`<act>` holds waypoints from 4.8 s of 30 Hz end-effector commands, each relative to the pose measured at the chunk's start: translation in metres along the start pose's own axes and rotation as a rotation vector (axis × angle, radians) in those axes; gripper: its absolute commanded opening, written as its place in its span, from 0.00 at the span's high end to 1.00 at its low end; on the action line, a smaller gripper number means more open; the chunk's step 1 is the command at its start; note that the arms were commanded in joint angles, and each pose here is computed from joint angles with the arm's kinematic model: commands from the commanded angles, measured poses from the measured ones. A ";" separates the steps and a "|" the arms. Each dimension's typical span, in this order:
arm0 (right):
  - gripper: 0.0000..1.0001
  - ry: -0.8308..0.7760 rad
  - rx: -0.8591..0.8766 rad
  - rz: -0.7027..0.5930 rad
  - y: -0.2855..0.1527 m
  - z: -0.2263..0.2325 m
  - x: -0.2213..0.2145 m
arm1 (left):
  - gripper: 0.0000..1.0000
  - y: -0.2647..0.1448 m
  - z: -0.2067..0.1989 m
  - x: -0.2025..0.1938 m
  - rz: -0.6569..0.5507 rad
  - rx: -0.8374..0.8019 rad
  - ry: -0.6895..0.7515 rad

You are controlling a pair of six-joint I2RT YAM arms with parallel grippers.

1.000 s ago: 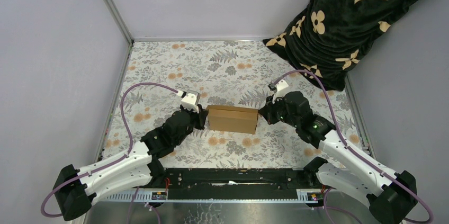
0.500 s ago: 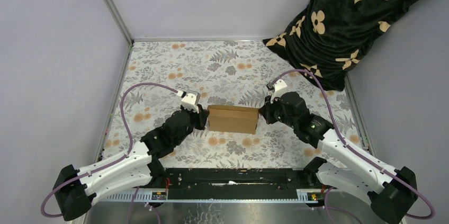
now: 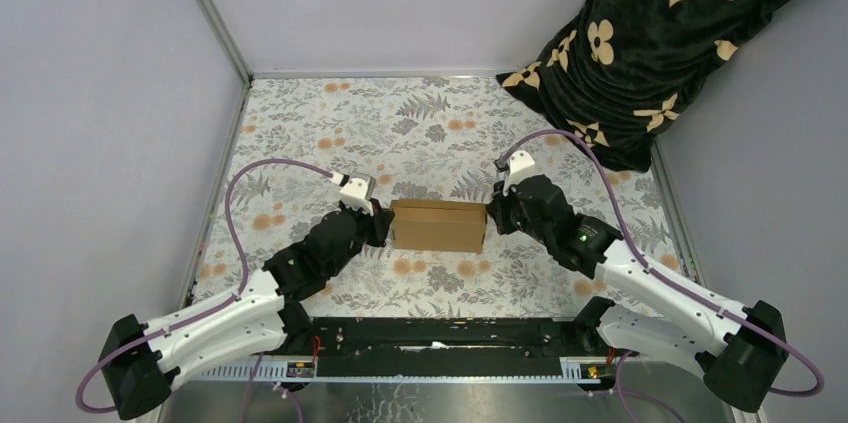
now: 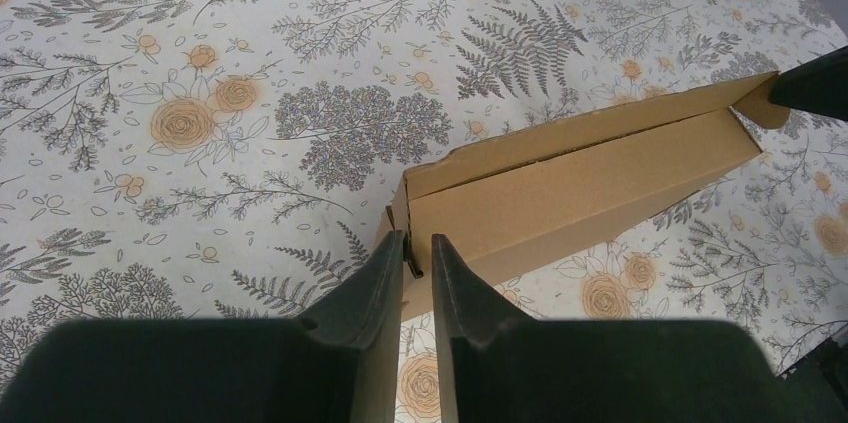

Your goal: Fold the paper box

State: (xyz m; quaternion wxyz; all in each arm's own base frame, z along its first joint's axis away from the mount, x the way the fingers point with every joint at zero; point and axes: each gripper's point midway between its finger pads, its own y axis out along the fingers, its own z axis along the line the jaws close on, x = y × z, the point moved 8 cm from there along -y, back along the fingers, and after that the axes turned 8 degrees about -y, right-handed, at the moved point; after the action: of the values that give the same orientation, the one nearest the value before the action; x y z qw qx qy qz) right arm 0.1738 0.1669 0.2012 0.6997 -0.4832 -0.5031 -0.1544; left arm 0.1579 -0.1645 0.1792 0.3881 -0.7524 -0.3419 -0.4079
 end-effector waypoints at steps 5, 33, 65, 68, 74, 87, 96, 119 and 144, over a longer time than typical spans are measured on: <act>1.00 0.021 -0.057 0.020 -0.001 0.008 0.003 | 0.79 -0.003 -0.008 0.000 -0.017 -0.055 -0.044; 1.00 0.048 -0.182 0.013 0.002 0.024 -0.002 | 0.79 -0.005 -0.015 -0.011 0.015 -0.086 -0.053; 1.00 0.150 -0.202 0.017 0.004 0.041 -0.004 | 0.79 -0.013 -0.014 -0.019 0.026 -0.099 -0.063; 1.00 0.160 -0.203 0.013 0.003 0.042 -0.004 | 0.79 -0.013 -0.014 -0.019 0.026 -0.099 -0.064; 1.00 0.159 -0.209 0.014 0.004 0.043 -0.005 | 0.79 -0.013 -0.014 -0.020 0.028 -0.098 -0.062; 1.00 0.158 -0.214 0.012 0.004 0.043 -0.009 | 0.79 -0.012 -0.015 -0.020 0.033 -0.096 -0.053; 1.00 0.157 -0.218 0.016 0.006 0.045 -0.017 | 0.79 -0.011 -0.016 -0.020 0.038 -0.095 -0.050; 1.00 0.152 -0.232 0.033 0.008 0.057 -0.042 | 0.79 -0.011 -0.016 -0.023 0.042 -0.097 -0.052; 1.00 0.133 -0.258 0.047 0.005 0.048 -0.060 | 0.80 -0.017 -0.004 -0.024 0.045 -0.022 -0.014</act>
State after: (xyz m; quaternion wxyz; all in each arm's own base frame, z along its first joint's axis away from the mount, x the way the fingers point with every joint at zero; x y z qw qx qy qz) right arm 0.1424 0.2001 0.1852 0.6583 -0.5302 -0.4266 -0.3218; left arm 0.1347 -0.1679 0.1710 0.3690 -0.7714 -0.3305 -0.3993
